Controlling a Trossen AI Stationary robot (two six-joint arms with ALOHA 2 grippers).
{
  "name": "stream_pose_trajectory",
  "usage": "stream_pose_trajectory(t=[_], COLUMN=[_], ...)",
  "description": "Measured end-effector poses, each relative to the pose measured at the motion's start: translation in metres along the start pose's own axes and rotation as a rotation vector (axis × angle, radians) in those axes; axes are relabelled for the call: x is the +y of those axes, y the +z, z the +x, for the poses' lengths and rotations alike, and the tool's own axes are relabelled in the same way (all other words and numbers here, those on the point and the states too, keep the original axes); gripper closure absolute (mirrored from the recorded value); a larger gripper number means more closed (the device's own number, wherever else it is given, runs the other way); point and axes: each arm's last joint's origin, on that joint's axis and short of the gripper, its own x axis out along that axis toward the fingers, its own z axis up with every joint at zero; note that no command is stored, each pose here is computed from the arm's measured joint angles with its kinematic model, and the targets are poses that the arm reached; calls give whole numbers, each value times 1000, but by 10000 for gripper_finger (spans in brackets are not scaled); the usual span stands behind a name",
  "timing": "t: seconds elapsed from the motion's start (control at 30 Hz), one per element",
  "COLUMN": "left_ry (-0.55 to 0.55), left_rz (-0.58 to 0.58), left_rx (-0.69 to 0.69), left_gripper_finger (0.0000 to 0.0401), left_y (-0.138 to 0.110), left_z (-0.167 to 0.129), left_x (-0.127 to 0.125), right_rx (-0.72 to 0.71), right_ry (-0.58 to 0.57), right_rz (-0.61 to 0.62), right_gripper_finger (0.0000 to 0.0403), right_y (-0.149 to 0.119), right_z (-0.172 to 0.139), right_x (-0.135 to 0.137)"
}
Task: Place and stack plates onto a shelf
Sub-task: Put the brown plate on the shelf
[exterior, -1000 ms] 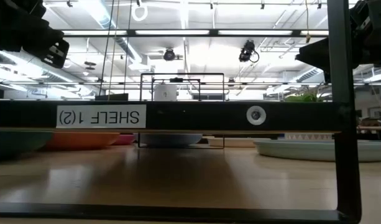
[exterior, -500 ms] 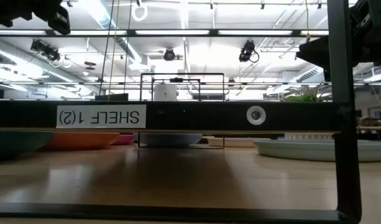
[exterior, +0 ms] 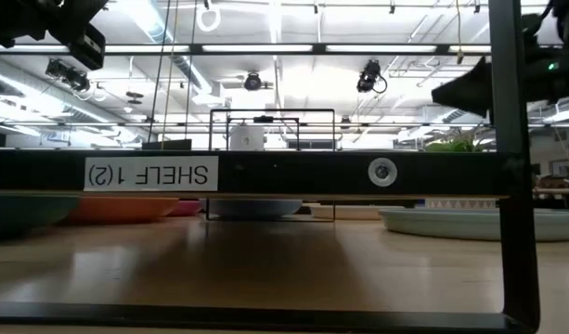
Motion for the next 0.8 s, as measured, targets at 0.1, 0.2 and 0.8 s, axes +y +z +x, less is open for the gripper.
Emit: stream_pose_trajectory(t=[0.1,0.2,0.8], left_ry=[-3,-2,-2], left_rz=[10,14,133], left_rx=[-19,-14,-30], left_gripper_finger=[283,283,283], left_y=[2,1,3], left_z=[0,0,0], left_x=[0,0,0], right_rx=[92,203,901], right_ry=[-47,-82,-347], right_rz=[-49,-80,-240], right_gripper_finger=[305,305,285], right_y=[-2,-1,-19], right_z=[8,18,89], right_x=[0,1,36])
